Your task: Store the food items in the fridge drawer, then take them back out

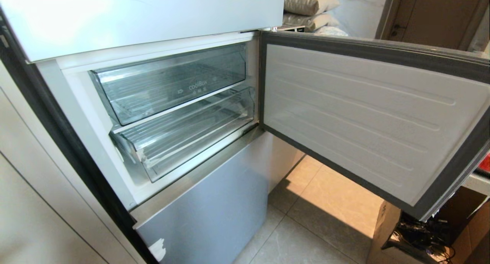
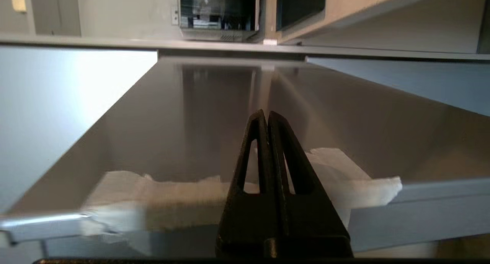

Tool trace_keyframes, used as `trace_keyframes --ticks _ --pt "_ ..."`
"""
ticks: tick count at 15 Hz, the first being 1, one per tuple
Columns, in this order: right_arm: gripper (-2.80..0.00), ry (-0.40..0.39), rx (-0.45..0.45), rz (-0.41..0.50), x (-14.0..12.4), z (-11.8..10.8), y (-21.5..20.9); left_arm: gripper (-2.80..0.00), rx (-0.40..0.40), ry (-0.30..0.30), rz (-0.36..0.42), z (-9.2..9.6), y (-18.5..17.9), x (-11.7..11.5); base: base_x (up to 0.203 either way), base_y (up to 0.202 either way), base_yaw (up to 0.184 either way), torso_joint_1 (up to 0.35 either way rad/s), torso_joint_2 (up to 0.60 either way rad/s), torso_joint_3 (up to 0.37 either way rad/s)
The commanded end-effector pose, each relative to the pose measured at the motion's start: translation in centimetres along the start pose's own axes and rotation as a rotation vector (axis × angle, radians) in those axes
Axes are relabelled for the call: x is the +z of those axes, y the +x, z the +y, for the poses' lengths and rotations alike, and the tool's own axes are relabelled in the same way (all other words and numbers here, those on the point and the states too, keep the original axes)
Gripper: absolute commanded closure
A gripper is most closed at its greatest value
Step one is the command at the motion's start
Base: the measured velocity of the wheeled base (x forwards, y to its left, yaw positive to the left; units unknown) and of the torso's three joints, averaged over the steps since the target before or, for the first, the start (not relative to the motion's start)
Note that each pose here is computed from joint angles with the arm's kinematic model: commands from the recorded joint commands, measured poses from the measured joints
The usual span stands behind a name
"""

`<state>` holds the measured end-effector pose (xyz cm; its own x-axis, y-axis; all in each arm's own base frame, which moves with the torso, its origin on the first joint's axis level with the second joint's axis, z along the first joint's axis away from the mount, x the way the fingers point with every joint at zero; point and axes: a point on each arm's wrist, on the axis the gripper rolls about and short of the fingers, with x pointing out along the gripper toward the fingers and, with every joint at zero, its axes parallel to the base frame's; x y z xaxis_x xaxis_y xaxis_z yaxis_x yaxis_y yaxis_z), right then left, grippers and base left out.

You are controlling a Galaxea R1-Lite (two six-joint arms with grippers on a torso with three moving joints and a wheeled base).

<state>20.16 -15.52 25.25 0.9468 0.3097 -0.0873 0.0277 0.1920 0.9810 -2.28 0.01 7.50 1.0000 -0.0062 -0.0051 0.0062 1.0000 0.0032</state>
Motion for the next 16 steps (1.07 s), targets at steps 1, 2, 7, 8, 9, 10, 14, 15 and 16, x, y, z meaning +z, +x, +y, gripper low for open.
trace_keyframes --ticks 1,2,7,8,9,10,14,15,16 --pt "0.0 -0.089 0.057 0.007 -4.1 2.7 -2.3 0.0 0.0 0.001 -0.001 0.0 0.0 0.0 0.0 0.0 0.0 0.0 0.0 0.0" --pt "0.0 -0.133 0.084 0.011 -6.3 3.6 -3.4 0.0 0.0 0.0 -0.001 0.0 0.0 0.0 0.0 0.0 0.0 0.0 0.0 0.0" --pt "0.0 -0.413 0.246 -0.083 -15.8 6.4 -7.3 0.0 0.0 0.0 -0.001 0.0 0.0 0.0 0.0 0.0 0.0 0.0 0.0 0.0" --pt "0.0 -0.478 0.244 -0.144 -16.7 6.1 -7.3 0.0 0.0 0.0 -0.001 0.0 0.0 0.0 0.0 0.0 0.0 0.0 0.0 0.0" --pt "0.0 -0.553 0.234 -0.204 -17.7 5.7 -7.3 0.0 0.0 0.0 -0.001 0.0 0.0 0.0 0.0 0.0 0.0 0.0 0.0 0.0" --pt "0.0 -0.615 0.219 -0.253 -18.5 5.5 -7.4 0.0 0.0 0.001 -0.001 0.0 0.0 0.0 0.0 0.0 0.0 0.0 0.0 0.0" --pt "0.0 -0.772 0.021 -0.374 -19.9 4.4 -5.4 0.0 0.0 0.0 -0.001 0.0 0.0 0.0 0.0 0.0 0.0 0.0 0.0 0.0" --pt "0.0 -0.798 -0.046 -0.329 -20.0 4.0 -3.1 0.0 0.0 0.001 -0.001 0.0 0.0 0.0 0.0 0.0 0.0 0.0 0.0 0.0" --pt "0.0 -0.82 -0.107 -0.276 -20.2 3.4 -0.6 0.0 0.0 0.0 0.001 0.0 0.0 0.0 0.0 0.0 0.0 0.0 0.0 0.0"
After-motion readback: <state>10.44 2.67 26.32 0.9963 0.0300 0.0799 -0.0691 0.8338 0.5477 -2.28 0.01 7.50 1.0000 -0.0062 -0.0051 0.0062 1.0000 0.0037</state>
